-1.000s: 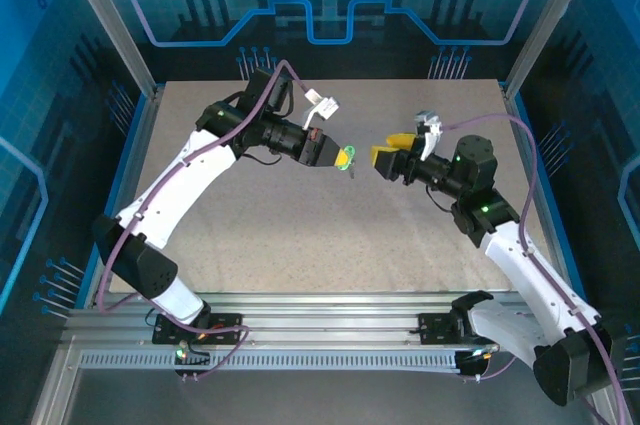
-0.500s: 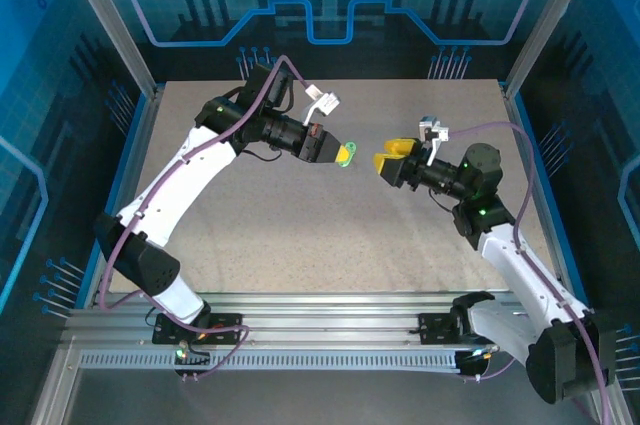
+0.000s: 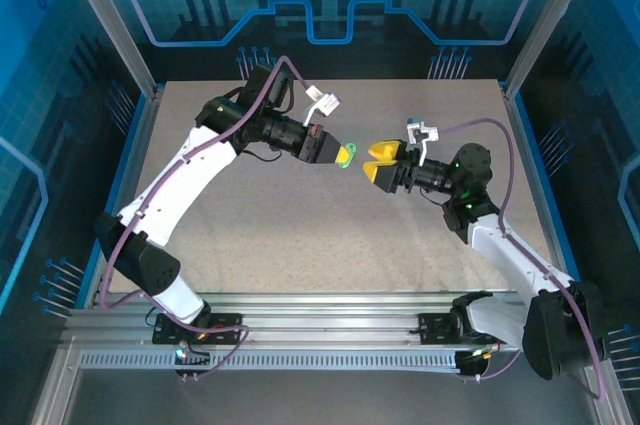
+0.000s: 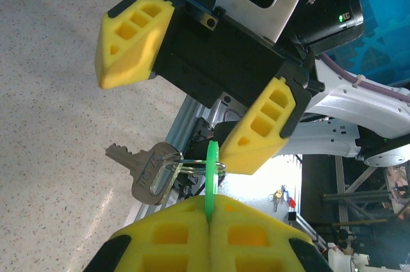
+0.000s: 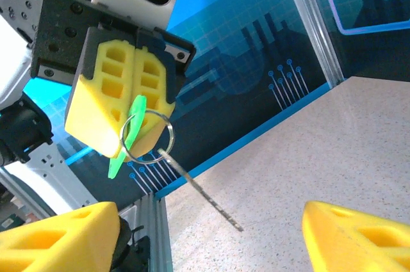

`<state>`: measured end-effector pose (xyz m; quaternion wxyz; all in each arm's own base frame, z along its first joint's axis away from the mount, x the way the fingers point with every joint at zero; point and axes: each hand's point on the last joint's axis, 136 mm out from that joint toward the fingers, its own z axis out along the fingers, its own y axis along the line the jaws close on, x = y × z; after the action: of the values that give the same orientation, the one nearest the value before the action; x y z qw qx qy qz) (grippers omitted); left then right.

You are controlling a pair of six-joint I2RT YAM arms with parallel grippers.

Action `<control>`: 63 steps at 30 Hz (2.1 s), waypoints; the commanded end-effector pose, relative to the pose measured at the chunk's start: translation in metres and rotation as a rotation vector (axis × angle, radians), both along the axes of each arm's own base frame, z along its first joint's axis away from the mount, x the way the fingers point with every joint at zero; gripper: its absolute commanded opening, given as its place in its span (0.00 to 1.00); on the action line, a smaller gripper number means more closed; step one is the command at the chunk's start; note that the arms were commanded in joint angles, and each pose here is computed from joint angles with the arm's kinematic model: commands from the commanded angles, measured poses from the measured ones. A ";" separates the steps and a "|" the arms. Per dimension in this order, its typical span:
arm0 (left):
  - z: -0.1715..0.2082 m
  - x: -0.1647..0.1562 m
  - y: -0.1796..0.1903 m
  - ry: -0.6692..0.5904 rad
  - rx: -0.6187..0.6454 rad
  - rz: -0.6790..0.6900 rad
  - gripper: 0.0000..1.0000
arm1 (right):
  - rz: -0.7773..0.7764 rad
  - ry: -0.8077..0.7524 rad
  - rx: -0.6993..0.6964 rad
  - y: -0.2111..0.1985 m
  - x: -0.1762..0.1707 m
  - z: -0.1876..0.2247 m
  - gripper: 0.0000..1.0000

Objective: Remove the keys from the keyring

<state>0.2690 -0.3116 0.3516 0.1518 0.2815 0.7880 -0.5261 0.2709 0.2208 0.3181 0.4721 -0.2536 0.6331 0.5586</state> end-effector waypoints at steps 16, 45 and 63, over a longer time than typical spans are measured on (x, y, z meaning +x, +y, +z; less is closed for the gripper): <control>0.018 -0.010 0.000 0.002 -0.067 -0.052 0.00 | 0.085 -0.151 0.016 0.021 -0.010 0.023 0.81; 0.019 -0.011 0.002 -0.017 -0.065 -0.049 0.00 | 0.229 -0.163 0.023 0.027 -0.041 0.028 0.48; 0.023 -0.015 0.003 -0.018 -0.083 -0.051 0.00 | 0.267 -0.148 0.056 0.041 -0.031 0.029 0.48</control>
<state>0.2642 -0.3141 0.3597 0.1506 0.2925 0.7714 -0.5448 0.2498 0.2612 0.3231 0.4221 -0.3357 0.5784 0.6120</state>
